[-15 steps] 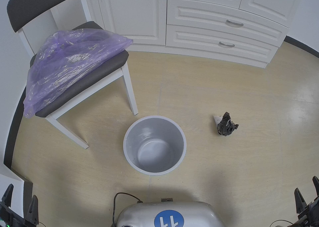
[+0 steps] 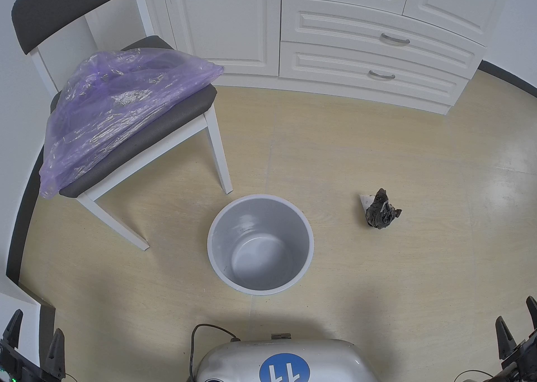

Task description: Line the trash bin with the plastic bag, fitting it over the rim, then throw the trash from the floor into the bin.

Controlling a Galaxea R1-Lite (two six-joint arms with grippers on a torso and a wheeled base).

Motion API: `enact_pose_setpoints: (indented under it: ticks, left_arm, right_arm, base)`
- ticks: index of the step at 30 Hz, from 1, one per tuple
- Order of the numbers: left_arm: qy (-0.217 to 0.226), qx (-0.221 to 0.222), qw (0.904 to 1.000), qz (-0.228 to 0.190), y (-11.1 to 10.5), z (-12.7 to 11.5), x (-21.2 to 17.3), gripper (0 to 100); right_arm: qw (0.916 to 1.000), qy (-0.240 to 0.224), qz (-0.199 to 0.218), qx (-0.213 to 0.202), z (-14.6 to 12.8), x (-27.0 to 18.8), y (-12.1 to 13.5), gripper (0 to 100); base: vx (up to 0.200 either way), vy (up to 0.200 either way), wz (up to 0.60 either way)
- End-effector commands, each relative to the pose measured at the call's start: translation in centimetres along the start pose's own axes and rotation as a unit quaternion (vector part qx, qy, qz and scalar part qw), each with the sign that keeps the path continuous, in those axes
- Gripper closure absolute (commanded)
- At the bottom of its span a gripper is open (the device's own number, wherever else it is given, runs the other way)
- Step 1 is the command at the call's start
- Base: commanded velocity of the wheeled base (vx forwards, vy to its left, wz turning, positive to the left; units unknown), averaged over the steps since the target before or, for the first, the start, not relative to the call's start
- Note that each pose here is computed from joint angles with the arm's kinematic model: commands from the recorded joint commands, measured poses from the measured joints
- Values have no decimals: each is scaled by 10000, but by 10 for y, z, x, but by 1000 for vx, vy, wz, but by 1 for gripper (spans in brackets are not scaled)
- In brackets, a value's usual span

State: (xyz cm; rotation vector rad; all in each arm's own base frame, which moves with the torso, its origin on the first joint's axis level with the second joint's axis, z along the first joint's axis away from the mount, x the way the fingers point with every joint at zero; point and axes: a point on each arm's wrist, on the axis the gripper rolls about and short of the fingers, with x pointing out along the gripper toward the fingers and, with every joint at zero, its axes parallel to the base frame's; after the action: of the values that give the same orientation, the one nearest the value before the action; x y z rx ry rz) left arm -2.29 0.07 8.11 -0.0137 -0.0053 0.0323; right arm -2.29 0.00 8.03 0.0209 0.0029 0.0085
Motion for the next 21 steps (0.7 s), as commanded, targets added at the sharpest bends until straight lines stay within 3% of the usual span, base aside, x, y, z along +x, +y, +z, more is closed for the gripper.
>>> enact_pose_setpoints:
  ticks: [1,13,21]
  left_arm:
    - [10,-16,10000,0,0,-5,0,0]
    - [10,122,9997,-192,-1,-5,0,0]
    - [21,-54,9999,-161,-1,-5,0,0]
  right_arm:
    - [10000,9,-4,-12,-5,0,0,0]
    - [9993,16,34,-365,-5,0,0,0]
    - [10000,2,3,26,-5,0,0,0]
  base:
    - [0,0,0]
    - [0,0,0]
    - [0,0,0]
